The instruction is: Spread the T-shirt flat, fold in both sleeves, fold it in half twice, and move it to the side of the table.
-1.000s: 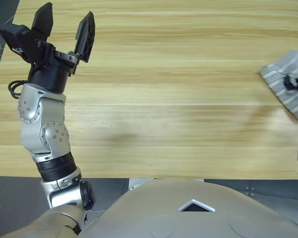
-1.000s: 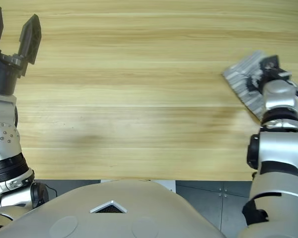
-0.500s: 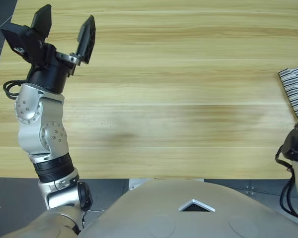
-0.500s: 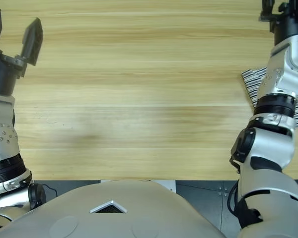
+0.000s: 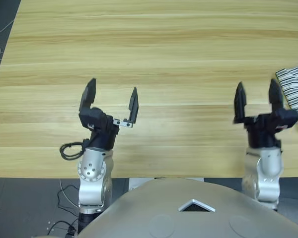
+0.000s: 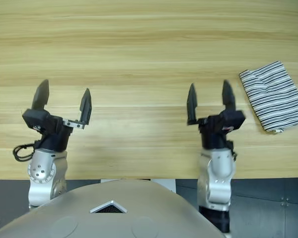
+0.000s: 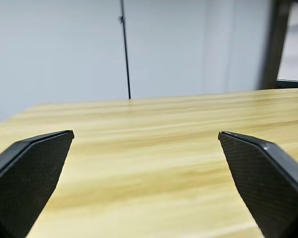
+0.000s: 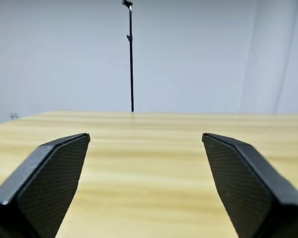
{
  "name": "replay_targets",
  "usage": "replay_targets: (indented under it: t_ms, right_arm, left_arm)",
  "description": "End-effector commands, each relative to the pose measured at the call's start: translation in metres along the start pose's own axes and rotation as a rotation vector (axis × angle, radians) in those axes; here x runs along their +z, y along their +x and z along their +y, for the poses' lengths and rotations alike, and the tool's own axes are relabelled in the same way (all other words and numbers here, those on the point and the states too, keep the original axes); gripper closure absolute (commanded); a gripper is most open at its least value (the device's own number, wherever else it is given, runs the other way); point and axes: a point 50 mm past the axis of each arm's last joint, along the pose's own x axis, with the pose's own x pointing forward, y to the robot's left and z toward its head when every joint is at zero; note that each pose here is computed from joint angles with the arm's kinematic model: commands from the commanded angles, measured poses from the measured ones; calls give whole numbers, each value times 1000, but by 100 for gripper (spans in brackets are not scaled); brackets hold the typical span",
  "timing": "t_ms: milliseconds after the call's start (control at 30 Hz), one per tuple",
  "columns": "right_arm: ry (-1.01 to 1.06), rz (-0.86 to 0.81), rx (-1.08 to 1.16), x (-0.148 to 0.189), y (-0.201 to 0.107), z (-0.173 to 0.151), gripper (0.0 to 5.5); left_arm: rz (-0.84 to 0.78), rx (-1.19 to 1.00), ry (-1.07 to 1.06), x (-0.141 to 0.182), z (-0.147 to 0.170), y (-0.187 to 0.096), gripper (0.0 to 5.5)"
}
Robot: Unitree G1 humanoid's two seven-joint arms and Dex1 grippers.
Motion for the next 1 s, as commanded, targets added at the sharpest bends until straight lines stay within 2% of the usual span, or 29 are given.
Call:
replay_targets:
  t_ms: [33,133,333,567,733,1000]
  right_arm:
    - [-69,70,44,-14,-25,19,130]
    - [-80,125,48,-25,-30,24,130]
    - [-71,162,9,-31,-26,19,228]
    - [-69,184,-31,-30,-27,15,347]
    - [-63,194,-44,-29,-29,13,351]
    - [-61,198,-48,-28,-28,13,351]
  left_arm:
    - [62,43,-11,-12,-7,-15,0]
    - [86,20,51,-17,-11,-19,0]
    - [101,1,64,-18,-15,-22,0]
    - [135,-7,25,-19,-19,-30,109]
    - [145,-45,7,-17,-24,-34,173]
    - [174,-65,-13,-19,-29,-36,55]
